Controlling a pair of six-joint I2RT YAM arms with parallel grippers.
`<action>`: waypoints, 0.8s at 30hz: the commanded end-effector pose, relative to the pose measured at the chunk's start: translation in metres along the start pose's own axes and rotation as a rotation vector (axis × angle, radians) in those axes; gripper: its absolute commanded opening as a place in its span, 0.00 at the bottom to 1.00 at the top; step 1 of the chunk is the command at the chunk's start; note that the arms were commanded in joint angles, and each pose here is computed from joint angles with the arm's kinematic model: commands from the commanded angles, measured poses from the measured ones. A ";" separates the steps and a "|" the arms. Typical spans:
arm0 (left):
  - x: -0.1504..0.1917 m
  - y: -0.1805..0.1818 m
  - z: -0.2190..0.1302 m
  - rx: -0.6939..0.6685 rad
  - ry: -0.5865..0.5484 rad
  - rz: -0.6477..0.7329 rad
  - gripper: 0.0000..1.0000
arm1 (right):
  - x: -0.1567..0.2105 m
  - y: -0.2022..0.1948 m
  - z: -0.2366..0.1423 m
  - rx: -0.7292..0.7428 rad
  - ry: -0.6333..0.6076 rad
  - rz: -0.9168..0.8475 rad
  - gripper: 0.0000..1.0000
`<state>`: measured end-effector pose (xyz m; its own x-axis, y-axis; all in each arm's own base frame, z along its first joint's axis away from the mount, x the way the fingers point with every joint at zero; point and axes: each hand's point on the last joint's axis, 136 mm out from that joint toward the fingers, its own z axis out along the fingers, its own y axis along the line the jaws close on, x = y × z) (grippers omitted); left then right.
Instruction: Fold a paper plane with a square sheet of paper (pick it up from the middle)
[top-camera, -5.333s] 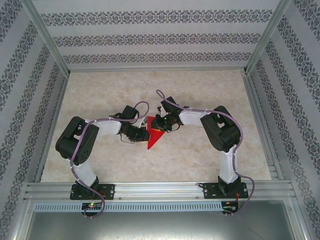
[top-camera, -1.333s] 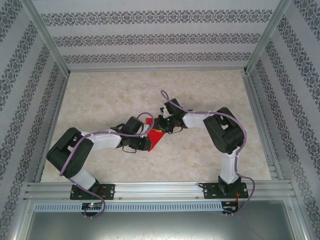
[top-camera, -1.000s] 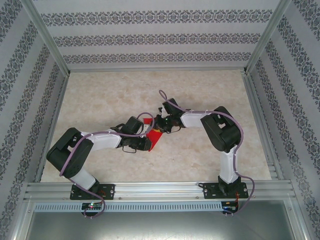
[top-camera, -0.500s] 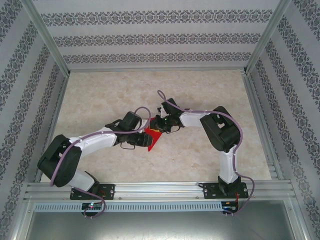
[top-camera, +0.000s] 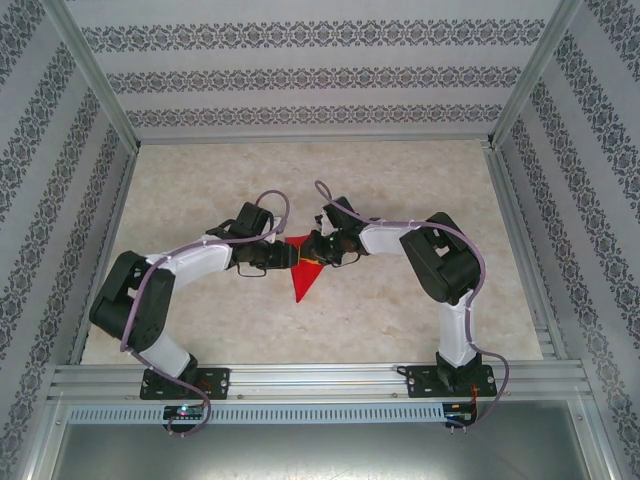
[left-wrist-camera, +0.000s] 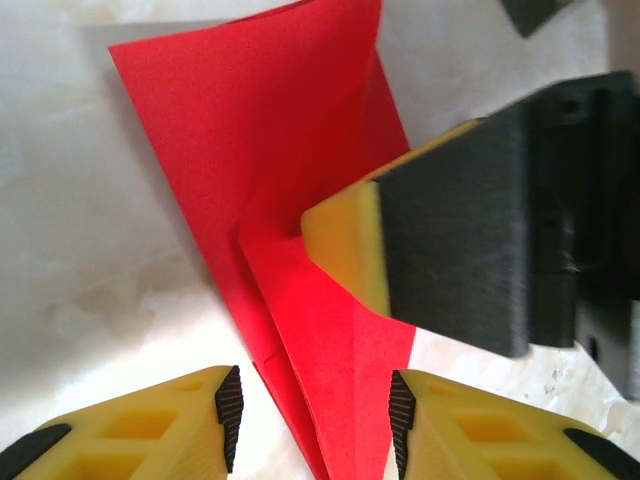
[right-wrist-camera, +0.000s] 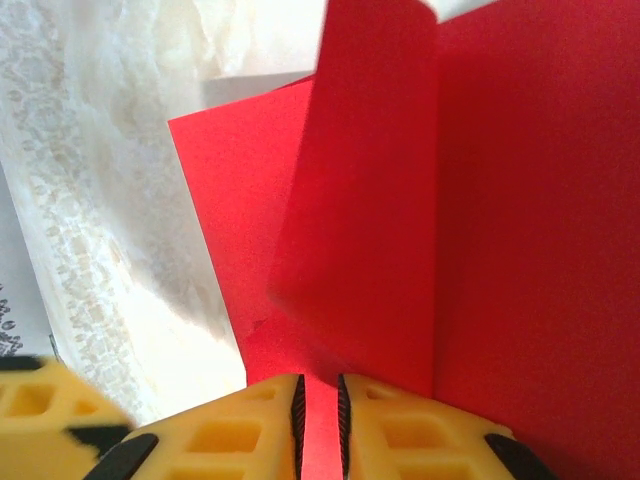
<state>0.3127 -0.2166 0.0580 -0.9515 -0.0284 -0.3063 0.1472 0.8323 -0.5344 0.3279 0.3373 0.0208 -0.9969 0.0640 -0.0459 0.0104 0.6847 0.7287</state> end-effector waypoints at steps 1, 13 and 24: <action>-0.014 -0.011 0.007 0.092 -0.007 -0.041 0.47 | 0.014 -0.009 0.008 0.028 0.031 -0.002 0.18; -0.012 -0.003 0.025 0.097 0.049 -0.064 0.44 | 0.013 -0.001 0.005 0.001 0.022 -0.010 0.17; -0.009 0.003 0.033 0.111 0.064 -0.085 0.30 | 0.011 0.005 0.000 -0.057 0.009 0.015 0.16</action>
<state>0.3172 -0.2329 0.0379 -0.9828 -0.0374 -0.1810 0.0897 0.7596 -0.6442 0.3285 0.3370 0.0204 -0.9946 0.0932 -0.0459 0.0278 0.6649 0.7464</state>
